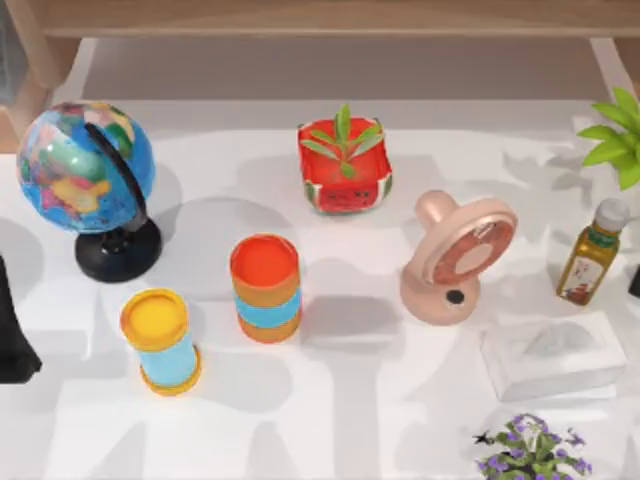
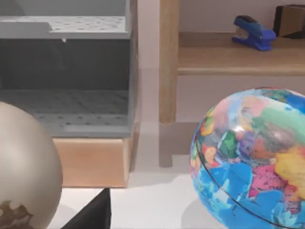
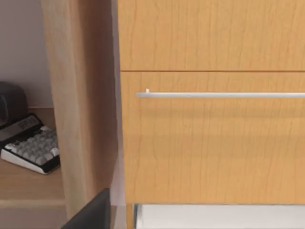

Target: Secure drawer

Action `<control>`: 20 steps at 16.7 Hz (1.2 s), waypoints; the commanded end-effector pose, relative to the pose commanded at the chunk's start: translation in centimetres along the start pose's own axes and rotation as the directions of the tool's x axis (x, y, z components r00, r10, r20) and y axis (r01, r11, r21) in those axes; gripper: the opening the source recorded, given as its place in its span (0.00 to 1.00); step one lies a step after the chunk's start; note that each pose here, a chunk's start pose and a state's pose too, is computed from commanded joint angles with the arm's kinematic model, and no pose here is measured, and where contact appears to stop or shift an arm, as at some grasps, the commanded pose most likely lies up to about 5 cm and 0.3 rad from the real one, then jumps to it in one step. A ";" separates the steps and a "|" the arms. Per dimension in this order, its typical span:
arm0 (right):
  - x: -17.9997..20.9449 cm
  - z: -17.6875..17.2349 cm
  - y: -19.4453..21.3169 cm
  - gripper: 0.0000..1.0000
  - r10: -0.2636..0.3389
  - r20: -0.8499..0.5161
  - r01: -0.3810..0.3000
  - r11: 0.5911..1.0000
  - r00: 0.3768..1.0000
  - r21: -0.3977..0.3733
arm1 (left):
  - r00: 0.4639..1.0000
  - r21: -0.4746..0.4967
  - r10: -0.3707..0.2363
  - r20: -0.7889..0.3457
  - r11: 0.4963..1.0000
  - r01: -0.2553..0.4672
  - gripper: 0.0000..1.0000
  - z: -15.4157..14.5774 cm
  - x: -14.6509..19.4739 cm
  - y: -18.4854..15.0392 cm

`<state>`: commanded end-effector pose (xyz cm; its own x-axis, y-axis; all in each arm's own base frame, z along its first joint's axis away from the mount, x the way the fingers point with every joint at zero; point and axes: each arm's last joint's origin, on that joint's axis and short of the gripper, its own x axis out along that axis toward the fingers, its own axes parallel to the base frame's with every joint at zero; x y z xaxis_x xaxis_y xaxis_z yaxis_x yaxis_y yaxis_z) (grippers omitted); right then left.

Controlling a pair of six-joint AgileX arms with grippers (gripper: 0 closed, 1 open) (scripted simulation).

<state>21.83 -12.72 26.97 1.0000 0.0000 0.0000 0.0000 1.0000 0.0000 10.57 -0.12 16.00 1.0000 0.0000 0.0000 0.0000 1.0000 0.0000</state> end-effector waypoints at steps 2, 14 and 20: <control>0.0 -0.1 0.1 1.00 0.002 -0.003 -0.002 1.000 1.000 0.002 | 1.000 0.000 0.000 0.000 1.000 0.000 1.00 0.0 0.0 0.0; 1.3 -5.8 -2.3 1.00 0.047 0.019 -0.029 0.848 0.999 -0.529 | 1.000 0.000 0.000 0.000 1.000 0.000 1.00 0.0 0.0 0.0; 1.1 -12.3 -3.8 1.00 0.044 -0.012 -0.033 0.525 0.999 -0.850 | 1.000 0.000 0.000 0.000 1.000 0.000 1.00 0.0 0.0 0.0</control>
<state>22.92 -16.53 14.70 0.9990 0.0435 -0.0120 -0.0331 0.5253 -0.8503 10.57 -0.12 16.00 1.0000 0.0000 0.0000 0.0000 1.0000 0.0000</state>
